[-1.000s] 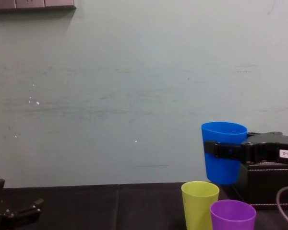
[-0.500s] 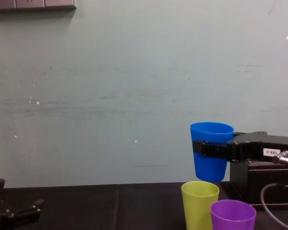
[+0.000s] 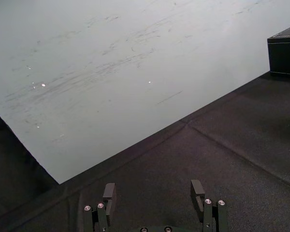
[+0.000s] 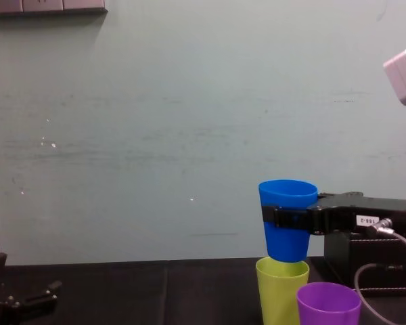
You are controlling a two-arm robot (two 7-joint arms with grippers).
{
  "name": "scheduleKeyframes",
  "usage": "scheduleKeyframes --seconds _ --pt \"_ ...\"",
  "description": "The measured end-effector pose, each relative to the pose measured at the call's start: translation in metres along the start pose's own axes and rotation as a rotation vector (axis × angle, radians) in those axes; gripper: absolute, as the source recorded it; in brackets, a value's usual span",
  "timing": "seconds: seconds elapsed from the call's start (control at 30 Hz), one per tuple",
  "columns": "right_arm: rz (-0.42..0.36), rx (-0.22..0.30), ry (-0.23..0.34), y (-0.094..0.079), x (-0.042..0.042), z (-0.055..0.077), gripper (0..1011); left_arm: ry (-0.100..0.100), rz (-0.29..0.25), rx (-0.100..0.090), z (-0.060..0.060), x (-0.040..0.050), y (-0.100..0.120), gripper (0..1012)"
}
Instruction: Stack the three plastic cups sequentially using one hand.
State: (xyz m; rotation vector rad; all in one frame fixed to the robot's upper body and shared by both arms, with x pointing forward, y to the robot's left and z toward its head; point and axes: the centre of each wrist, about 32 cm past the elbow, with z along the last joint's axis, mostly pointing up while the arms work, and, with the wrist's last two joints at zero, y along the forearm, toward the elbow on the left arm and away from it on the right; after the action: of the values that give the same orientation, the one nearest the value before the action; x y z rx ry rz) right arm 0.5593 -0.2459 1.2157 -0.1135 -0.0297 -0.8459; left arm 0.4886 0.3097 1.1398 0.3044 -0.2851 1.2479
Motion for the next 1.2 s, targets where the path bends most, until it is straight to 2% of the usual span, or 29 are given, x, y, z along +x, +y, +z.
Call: scheduleKeyframes --seconds 0.77,1.2 --pt "-0.015 -0.034 0.020 0.006 0.0000 -0.011 726 0.000 0.000 0.000 0.000 0.0000 0.000 1011" --pt "-0.014 -0.034 0.029 0.010 0.0006 -0.015 726 0.000 0.000 0.000 0.000 0.0000 0.000 1011"
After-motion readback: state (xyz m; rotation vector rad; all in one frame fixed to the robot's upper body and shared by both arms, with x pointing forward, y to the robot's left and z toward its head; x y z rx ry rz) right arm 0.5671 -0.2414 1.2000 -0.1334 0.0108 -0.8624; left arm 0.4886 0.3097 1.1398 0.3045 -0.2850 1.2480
